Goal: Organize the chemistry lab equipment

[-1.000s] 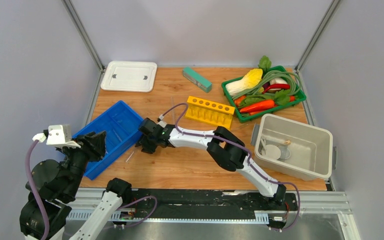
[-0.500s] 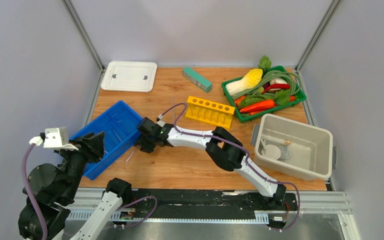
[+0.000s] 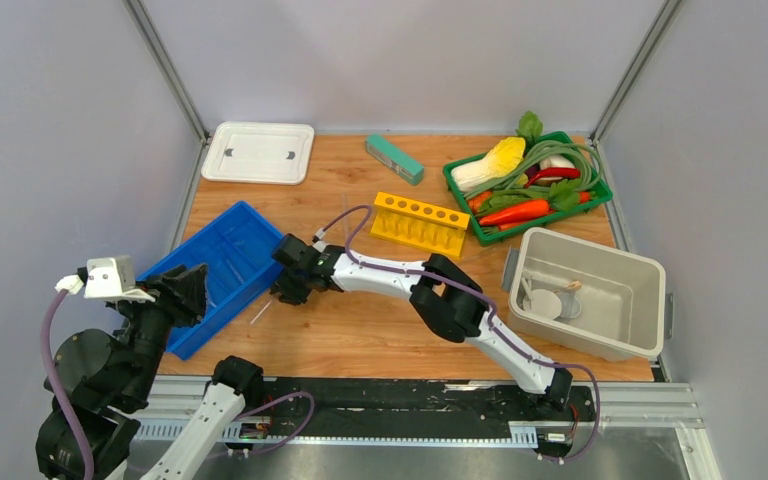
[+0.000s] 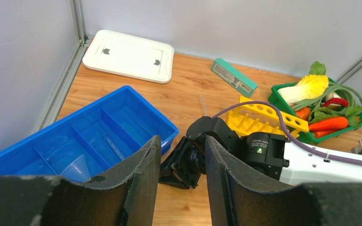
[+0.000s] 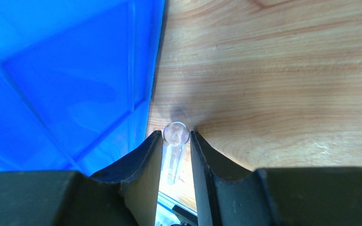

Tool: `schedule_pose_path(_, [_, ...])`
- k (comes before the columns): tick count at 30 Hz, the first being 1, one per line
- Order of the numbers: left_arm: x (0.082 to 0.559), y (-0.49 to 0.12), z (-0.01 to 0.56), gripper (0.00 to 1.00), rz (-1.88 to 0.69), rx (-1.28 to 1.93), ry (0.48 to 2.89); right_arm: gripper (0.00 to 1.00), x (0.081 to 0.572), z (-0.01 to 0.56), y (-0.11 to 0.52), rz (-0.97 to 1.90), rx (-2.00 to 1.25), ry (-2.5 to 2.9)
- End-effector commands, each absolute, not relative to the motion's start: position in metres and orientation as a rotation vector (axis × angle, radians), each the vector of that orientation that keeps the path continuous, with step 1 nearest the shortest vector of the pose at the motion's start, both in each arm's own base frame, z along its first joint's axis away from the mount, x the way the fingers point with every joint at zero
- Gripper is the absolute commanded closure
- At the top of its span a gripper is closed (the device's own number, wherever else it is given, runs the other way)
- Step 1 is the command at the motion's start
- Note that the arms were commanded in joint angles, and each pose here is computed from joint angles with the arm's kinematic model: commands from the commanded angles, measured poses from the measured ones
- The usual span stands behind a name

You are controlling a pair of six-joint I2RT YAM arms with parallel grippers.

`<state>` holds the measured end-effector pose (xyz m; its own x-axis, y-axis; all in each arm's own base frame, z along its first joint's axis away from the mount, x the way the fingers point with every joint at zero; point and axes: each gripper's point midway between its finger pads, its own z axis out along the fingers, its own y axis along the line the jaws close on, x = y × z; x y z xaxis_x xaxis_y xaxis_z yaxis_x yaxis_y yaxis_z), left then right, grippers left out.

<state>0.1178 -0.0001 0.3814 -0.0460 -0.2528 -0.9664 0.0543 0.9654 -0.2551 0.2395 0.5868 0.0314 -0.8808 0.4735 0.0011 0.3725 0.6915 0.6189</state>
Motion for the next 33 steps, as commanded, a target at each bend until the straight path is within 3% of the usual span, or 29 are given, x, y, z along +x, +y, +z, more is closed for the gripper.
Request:
schedule_pose_path(1, [0.121, 0.000, 0.388, 0.53, -0.252, -0.157, 1.576, 0.67, 0.230, 0.004, 0.571, 0.820, 0.687, 2.792])
schedule_pose_path(11, [0.122, 0.000, 0.384, 0.53, -0.240, -0.153, 1.590, 0.69, 0.246, 0.026, 0.523, 0.731, 0.669, 2.695])
schedule_pose_path(27, [0.138, -0.017, 0.367, 0.53, -0.288, -0.123, 1.636, 0.64, 0.248, 0.039, 0.349, 0.479, 0.866, 2.537])
schedule_pose_path(33, [0.151, -0.031, 0.338, 0.53, -0.288, -0.058, 1.719, 0.62, 0.259, 0.062, 0.339, 0.451, 0.602, 2.505])
